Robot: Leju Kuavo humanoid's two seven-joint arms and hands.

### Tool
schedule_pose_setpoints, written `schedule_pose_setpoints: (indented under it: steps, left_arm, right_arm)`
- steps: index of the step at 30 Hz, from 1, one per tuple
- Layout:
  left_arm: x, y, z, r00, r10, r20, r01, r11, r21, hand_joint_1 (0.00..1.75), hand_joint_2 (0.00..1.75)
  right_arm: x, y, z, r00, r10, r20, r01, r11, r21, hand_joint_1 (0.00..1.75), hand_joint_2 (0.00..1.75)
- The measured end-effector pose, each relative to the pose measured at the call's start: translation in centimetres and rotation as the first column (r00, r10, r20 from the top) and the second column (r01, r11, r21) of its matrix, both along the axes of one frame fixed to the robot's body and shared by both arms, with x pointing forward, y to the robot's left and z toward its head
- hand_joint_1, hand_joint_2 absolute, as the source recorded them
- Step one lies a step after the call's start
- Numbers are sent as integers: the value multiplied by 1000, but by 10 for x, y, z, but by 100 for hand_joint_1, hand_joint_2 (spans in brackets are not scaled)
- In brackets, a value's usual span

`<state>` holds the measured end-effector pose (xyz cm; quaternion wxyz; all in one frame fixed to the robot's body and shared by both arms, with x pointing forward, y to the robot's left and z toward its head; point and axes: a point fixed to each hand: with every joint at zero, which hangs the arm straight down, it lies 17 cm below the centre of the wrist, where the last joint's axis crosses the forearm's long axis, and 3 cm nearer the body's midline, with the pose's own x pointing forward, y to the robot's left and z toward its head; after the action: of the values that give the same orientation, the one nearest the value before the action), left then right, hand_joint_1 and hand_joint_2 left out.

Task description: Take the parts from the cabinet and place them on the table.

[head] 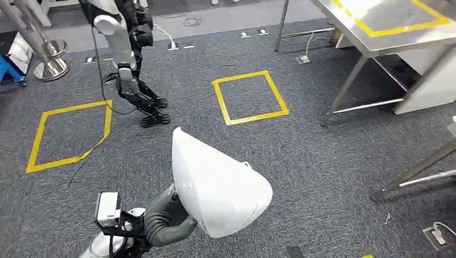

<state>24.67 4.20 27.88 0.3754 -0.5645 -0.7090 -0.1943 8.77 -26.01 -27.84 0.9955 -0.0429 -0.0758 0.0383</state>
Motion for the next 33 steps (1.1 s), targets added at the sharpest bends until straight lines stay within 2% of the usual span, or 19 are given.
schedule_pose_setpoints:
  steps: [19, 33]
  left_arm:
    - [-1, 1, 1, 1000, -6, 8, 6, 1000, -2, 175, 175]
    - [-1, 2, 1, 1000, -1, 8, 1, 1000, -8, 175, 175]
  right_arm:
    - [-3, 3, 0, 1000, -1, -5, 1, 1000, 11, 0, 0]
    - [-1, -12, -1, 1000, 18, -3, -18, 1000, -8, 0, 0]
